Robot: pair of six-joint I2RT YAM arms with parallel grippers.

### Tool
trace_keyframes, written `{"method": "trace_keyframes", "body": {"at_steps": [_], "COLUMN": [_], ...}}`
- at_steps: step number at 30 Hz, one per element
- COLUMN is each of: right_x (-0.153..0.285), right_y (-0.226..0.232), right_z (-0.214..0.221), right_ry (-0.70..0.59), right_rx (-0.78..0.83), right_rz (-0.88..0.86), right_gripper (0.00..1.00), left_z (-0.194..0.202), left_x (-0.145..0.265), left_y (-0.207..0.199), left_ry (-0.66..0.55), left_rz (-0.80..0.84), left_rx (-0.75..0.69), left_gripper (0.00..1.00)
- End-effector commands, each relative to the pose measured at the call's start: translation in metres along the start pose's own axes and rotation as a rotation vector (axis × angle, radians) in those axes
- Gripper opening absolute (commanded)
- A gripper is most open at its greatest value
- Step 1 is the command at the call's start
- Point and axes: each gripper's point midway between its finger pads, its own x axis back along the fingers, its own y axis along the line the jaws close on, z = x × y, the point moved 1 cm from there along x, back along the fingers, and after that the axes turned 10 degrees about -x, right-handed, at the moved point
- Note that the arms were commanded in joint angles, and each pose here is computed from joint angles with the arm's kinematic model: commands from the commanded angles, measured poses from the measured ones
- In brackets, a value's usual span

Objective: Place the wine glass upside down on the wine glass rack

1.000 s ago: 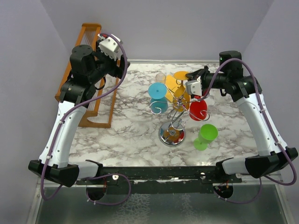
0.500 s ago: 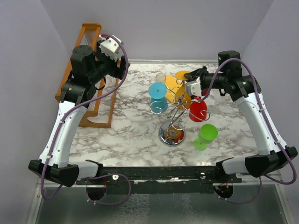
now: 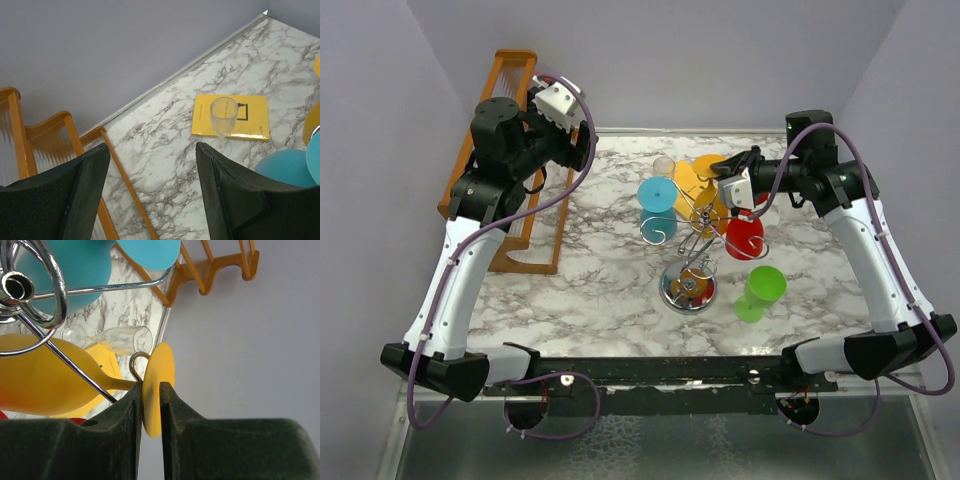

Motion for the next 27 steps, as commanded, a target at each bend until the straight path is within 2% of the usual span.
{"method": "trace_keyframes", "body": {"at_steps": [1, 12, 27], "right_x": [-0.002, -0.006, -0.001], "right_y": [-0.003, -0.002, 0.005], "right_z": [-0.010, -0.013, -0.031], "right_ry": [-0.053, -0.092, -0.158], "right_rx": [-0.013, -0.023, -0.042], "right_rz": [-0.003, -0.010, -0.033], "right_gripper": [0.20, 0.20, 0.35], "left_z": [-0.010, -0.009, -0.004], "left_x": [0.010, 0.010, 0.008], "left_y": [-0.001, -0.002, -0.003], "left_ry": [-0.039, -0.039, -0.030], "left_rz": [0.004, 0.010, 0.013], "left_rx": [-0.023, -0.029, -0.036], "left_gripper": [0.72, 0.72, 0.73]}}
